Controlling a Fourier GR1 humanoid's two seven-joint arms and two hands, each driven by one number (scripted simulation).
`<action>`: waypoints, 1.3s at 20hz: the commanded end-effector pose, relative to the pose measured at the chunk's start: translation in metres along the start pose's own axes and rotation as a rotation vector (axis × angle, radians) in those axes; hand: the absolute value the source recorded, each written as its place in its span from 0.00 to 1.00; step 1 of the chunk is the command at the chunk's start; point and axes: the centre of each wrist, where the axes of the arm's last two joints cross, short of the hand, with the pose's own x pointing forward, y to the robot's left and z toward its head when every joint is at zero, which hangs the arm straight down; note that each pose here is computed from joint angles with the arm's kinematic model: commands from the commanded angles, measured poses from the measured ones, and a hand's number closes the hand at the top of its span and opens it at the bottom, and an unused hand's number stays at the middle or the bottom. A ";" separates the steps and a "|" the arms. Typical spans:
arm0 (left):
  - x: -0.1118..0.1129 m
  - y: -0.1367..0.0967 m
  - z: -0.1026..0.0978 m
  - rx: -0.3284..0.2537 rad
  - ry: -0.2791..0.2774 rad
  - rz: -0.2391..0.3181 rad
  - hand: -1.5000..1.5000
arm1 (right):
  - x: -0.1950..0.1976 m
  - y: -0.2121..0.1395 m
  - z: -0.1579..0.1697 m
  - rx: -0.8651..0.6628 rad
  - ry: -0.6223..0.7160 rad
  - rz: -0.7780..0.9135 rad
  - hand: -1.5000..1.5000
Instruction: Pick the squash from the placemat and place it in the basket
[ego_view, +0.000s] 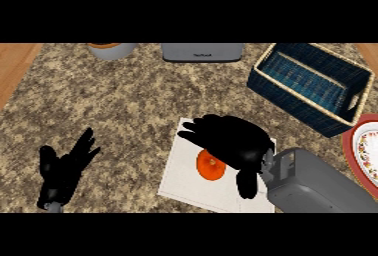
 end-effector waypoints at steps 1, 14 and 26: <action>-0.034 0.010 0.008 0.029 0.147 -0.008 0.50 | -0.009 0.012 -0.007 0.013 -0.009 -0.006 0.00; -0.025 -0.001 0.015 0.011 0.152 -0.005 0.50 | -0.021 0.042 -0.035 0.063 0.045 0.057 0.00; -0.042 0.003 0.009 0.039 0.149 -0.009 0.50 | -0.020 0.060 -0.046 0.077 0.042 0.050 0.00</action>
